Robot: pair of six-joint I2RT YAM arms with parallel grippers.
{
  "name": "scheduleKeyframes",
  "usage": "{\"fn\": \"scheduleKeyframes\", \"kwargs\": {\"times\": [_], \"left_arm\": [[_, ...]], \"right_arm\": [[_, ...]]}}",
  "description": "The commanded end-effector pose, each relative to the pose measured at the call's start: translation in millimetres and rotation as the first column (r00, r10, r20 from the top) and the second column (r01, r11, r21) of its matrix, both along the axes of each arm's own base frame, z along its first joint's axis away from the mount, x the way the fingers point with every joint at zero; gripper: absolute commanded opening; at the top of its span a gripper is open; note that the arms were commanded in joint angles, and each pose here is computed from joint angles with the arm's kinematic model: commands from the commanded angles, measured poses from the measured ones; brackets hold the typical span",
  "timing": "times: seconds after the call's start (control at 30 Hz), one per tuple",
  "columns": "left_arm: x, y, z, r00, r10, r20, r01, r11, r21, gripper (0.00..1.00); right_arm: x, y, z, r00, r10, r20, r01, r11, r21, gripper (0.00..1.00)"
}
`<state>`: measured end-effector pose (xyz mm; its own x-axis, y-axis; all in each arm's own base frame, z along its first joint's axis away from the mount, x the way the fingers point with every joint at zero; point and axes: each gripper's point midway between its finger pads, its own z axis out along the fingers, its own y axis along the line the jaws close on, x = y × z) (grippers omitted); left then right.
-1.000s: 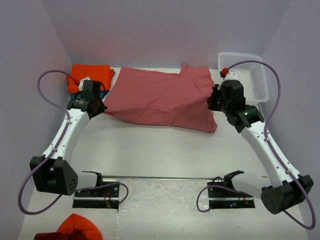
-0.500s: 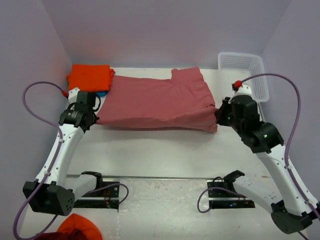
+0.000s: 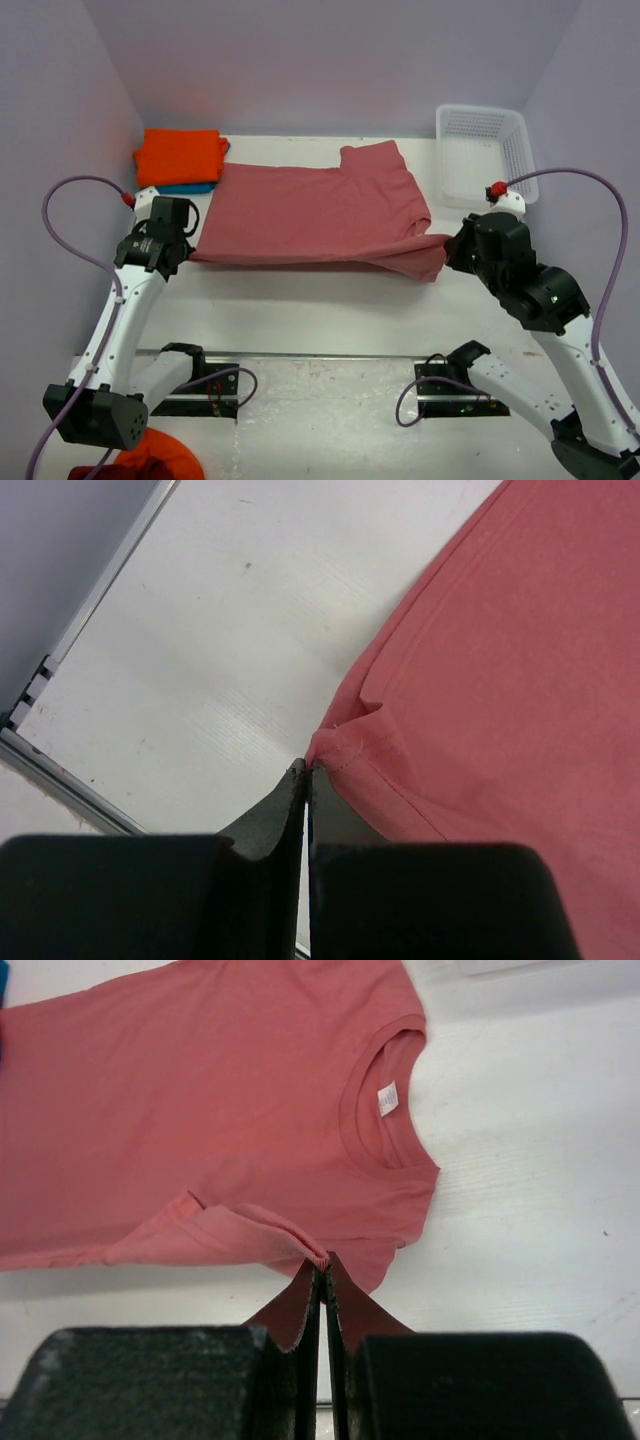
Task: Fold and stack the t-shirts
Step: Fold the flattened tshirt in 1/3 of the way
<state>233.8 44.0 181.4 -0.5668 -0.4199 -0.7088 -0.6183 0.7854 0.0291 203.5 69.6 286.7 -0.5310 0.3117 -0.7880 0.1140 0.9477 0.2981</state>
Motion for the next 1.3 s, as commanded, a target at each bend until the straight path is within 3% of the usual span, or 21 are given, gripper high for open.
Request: {"fn": "scheduleKeyframes", "kwargs": {"times": [0.0,0.5,1.27], "left_arm": [[13.6,-2.7,-0.1,0.999,-0.039,0.008,0.039,0.999,0.01,0.0],[73.6,-13.6,-13.9,0.989,-0.131,-0.065,0.133,0.991,0.025,0.0],[111.8,-14.2,-72.0,0.961,-0.12,-0.249,0.134,0.99,0.043,0.0]], "right_arm": [[12.6,-12.2,-6.0,0.996,-0.092,-0.01,0.091,0.994,-0.066,0.0],[109.6,9.2,-20.5,0.989,-0.109,-0.1,0.085,0.973,-0.217,0.0],[184.4,30.9,-94.5,0.949,0.022,-0.315,-0.098,0.969,-0.228,0.0]]}}
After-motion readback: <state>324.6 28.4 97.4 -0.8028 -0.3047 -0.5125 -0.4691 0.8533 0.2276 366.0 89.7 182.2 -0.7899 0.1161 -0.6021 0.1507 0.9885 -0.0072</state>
